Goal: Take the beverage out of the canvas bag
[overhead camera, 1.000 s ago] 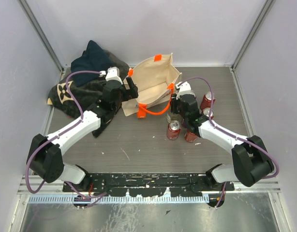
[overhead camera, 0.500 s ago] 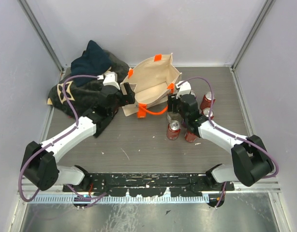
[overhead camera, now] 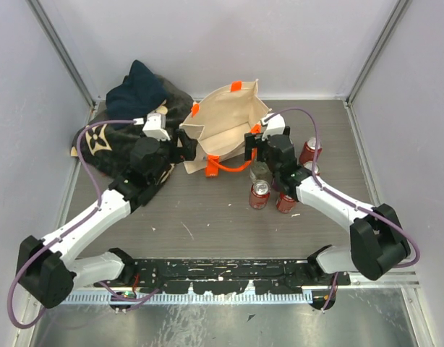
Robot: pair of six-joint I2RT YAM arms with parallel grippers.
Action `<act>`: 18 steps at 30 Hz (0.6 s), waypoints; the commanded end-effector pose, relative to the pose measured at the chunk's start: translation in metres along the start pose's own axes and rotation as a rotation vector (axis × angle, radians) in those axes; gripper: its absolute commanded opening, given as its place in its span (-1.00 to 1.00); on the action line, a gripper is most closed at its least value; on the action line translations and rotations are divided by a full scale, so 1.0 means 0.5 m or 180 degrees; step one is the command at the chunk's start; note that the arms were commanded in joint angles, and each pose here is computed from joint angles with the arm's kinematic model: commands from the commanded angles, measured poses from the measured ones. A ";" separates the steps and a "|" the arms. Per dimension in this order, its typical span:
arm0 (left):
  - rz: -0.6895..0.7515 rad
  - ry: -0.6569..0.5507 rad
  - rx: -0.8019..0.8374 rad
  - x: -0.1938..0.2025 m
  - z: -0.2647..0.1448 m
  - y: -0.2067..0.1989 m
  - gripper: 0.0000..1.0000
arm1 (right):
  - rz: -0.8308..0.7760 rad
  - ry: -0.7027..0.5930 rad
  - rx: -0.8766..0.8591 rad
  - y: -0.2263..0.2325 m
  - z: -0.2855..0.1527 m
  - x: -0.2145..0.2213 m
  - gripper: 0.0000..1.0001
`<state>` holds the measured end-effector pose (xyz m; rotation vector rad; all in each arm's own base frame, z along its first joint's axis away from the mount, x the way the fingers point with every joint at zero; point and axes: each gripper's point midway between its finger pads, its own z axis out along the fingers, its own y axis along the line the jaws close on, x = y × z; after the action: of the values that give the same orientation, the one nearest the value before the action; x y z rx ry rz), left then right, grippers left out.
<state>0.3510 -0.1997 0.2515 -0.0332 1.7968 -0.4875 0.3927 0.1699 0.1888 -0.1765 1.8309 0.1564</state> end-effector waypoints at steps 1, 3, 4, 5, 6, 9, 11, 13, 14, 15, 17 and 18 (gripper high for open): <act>-0.0199 -0.0489 0.0016 -0.084 -0.033 -0.004 0.96 | 0.0113 -0.0489 0.0226 -0.025 -0.036 -0.153 1.00; -0.0342 -0.0620 0.0027 -0.120 -0.048 -0.009 0.96 | 0.0168 -0.0586 0.0416 -0.047 -0.052 -0.200 1.00; -0.0417 -0.0629 0.0023 -0.136 -0.054 -0.011 0.96 | 0.0186 -0.0612 0.0584 -0.066 -0.062 -0.217 1.00; -0.0487 -0.0605 0.0009 -0.149 -0.059 -0.011 0.96 | 0.0197 -0.0618 0.0733 -0.084 -0.073 -0.232 1.00; -0.0565 -0.0587 0.0009 -0.172 -0.064 -0.015 0.96 | 0.0212 -0.0629 0.0857 -0.099 -0.082 -0.246 1.00; -0.0711 -0.0366 0.0096 -0.184 -0.068 -0.019 0.96 | 0.0214 -0.0650 0.1111 -0.138 -0.106 -0.275 1.00; -0.0835 -0.0327 0.0185 -0.186 -0.071 -0.021 0.96 | 0.0215 -0.0708 0.1262 -0.164 -0.129 -0.291 1.00; -0.1110 -0.0414 0.0259 -0.195 -0.081 -0.012 0.96 | 0.0218 -0.0798 0.1586 -0.212 -0.169 -0.305 1.00; -0.1183 -0.0447 0.0259 -0.198 -0.084 -0.008 0.96 | 0.0233 -0.0829 0.1683 -0.228 -0.183 -0.310 1.00; -0.1246 -0.0481 0.0272 -0.202 -0.087 -0.004 0.96 | 0.0246 -0.0856 0.1780 -0.243 -0.197 -0.313 1.00; -0.1311 -0.0571 0.0259 -0.208 -0.094 0.006 0.96 | 0.0258 -0.0908 0.1970 -0.277 -0.226 -0.318 1.00; -0.1331 -0.0624 0.0231 -0.209 -0.099 0.014 0.96 | 0.0272 -0.0935 0.2095 -0.294 -0.243 -0.316 1.00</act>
<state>0.3448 -0.1553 0.3483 -0.3403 1.6286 -0.7387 0.3760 0.0544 0.3451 0.2267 1.5985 -0.2140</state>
